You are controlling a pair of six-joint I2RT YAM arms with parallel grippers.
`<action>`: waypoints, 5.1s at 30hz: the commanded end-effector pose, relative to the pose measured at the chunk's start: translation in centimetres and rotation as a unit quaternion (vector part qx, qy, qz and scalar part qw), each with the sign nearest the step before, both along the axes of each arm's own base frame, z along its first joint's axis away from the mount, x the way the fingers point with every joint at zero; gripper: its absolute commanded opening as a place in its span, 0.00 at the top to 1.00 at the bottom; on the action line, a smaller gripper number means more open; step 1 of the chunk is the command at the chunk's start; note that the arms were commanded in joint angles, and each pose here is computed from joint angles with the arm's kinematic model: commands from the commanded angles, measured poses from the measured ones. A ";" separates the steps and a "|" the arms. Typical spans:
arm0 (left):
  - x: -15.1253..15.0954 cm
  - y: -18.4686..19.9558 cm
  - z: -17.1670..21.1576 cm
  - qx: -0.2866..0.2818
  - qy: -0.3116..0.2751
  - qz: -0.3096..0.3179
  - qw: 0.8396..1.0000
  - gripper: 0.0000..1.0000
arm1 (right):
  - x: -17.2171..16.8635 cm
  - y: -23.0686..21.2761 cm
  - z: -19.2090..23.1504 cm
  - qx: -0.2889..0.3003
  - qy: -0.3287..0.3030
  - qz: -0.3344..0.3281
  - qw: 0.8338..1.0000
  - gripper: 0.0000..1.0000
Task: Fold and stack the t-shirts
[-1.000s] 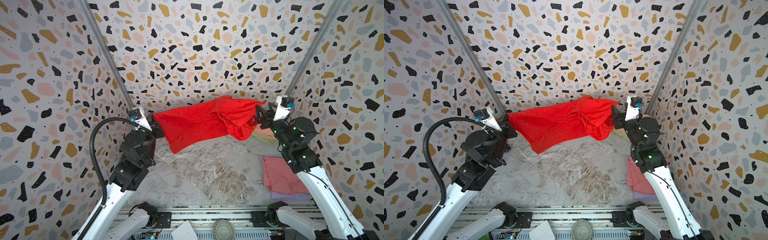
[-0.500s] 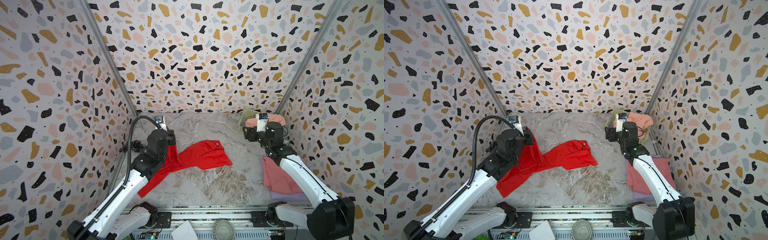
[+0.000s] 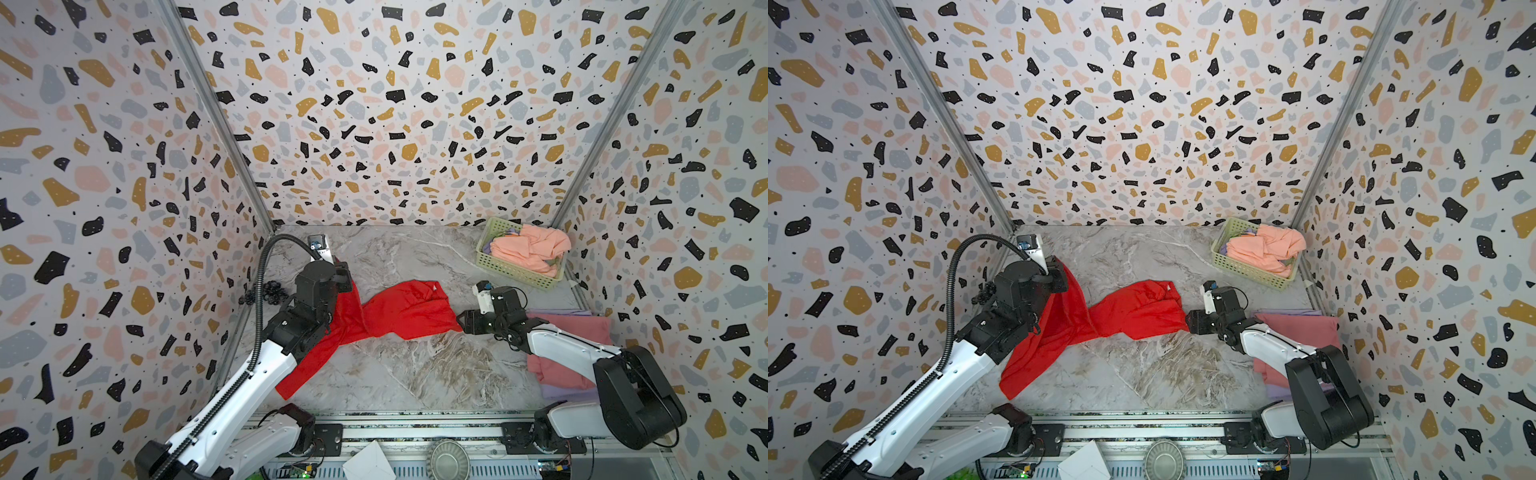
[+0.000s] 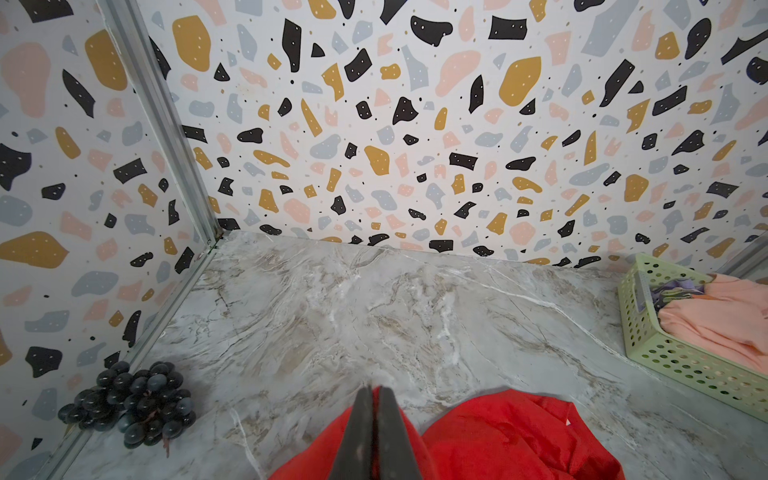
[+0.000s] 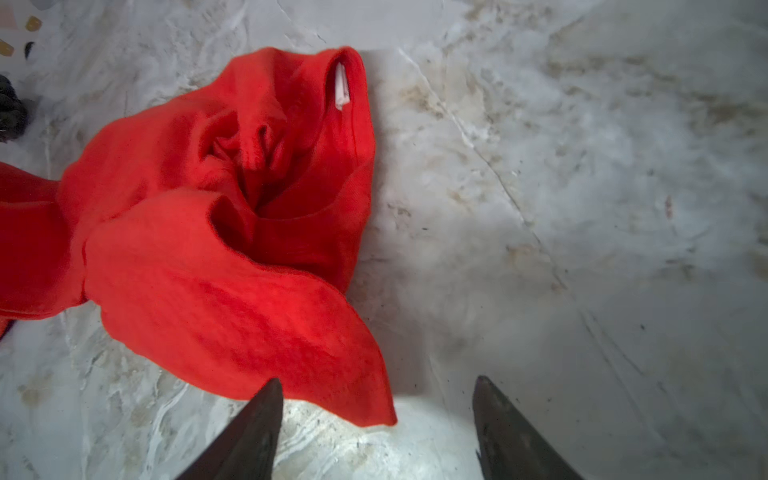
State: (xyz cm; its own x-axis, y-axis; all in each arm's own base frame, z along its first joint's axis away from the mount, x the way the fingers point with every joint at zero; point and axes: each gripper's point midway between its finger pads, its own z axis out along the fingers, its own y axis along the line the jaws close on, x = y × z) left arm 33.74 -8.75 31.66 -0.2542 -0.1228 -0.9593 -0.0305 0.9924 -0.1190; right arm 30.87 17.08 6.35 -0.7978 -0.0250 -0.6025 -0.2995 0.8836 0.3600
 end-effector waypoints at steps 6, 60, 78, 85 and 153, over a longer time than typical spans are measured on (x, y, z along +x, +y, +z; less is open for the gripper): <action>-0.3 0.4 1.0 -0.023 -0.026 0.007 0.999 1.00 | -0.1 1.9 -1.6 0.017 0.017 0.021 1.000 0.30; -17.6 7.3 31.4 -0.055 -0.404 -0.025 0.913 1.00 | -13.4 -9.0 70.0 0.017 -0.784 -0.117 0.609 1.00; -1.3 5.8 16.5 0.046 -0.208 0.137 0.967 1.00 | 10.8 -1.3 55.5 -0.036 -0.652 -0.084 0.753 1.00; 7.6 8.3 6.9 0.039 -0.116 0.166 0.979 1.00 | 23.6 1.1 43.5 -0.032 -0.548 -0.068 0.833 0.95; 7.4 10.7 -22.5 -0.107 0.258 0.181 0.943 0.08 | 16.9 2.2 13.1 0.055 -0.178 -0.025 0.982 0.30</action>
State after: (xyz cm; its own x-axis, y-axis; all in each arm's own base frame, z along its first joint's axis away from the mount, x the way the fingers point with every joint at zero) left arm 44.56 -1.69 10.47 -0.5866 -0.4509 -0.6727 -0.3513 0.8901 -0.2903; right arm 50.59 20.40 15.05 -0.5694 0.0781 -0.8183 -0.3913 0.8497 0.3534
